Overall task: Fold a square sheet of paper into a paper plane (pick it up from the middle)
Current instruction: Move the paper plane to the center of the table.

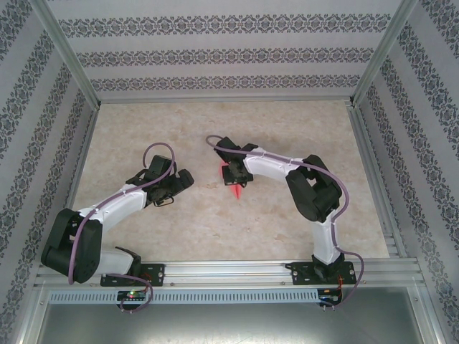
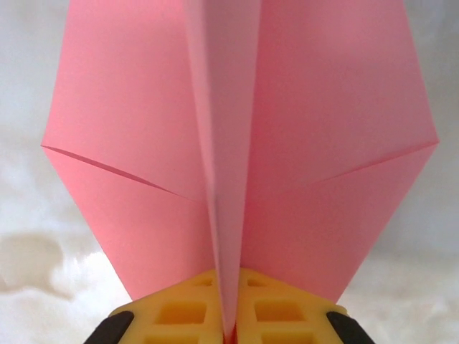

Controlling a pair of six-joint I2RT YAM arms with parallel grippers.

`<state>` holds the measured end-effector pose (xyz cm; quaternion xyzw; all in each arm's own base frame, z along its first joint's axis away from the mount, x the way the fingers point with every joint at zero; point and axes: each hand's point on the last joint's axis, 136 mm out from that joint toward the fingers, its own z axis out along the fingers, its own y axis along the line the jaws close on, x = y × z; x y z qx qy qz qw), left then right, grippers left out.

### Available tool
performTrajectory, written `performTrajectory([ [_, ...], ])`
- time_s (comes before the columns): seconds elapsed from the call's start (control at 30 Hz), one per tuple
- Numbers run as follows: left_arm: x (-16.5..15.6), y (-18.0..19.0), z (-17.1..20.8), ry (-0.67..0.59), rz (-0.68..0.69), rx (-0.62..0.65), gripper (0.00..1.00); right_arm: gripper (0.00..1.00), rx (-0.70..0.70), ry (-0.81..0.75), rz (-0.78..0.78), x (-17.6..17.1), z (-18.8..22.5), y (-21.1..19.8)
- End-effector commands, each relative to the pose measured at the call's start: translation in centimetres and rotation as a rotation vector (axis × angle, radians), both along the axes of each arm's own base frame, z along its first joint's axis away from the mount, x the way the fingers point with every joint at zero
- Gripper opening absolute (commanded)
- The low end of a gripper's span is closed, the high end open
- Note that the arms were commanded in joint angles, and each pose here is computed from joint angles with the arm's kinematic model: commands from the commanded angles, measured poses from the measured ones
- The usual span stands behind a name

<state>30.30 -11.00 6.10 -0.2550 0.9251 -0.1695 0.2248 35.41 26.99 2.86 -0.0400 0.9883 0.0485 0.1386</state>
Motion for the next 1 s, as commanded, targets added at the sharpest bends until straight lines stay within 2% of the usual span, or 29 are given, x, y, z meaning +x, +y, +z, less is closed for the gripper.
performTrajectory([
  [0.0,0.4,0.9,0.8,-0.007,0.011,0.034,1.0,0.08,0.02,-0.034,-0.031,3.4,-0.4,-0.3],
  [0.27,0.3,1.4,0.9,0.0,0.009,0.062,1.0,0.11,0.0,-0.052,-0.044,7.7,-1.0,-1.0],
  [0.57,2.0,1.8,2.3,-0.036,-0.007,0.121,1.0,0.23,-0.011,-0.039,-0.042,7.9,-0.6,-1.3],
  [0.8,5.9,2.4,7.0,-0.154,-0.035,0.199,1.0,0.33,0.044,-0.134,-0.059,8.0,6.5,-1.4],
  [0.87,6.9,3.1,8.5,-0.179,-0.037,0.251,1.0,0.39,0.06,-0.177,-0.065,7.8,9.0,-1.8],
  [0.97,7.9,4.7,10.2,-0.207,-0.028,0.336,1.0,0.52,0.068,-0.252,-0.093,7.6,12.2,-3.3],
])
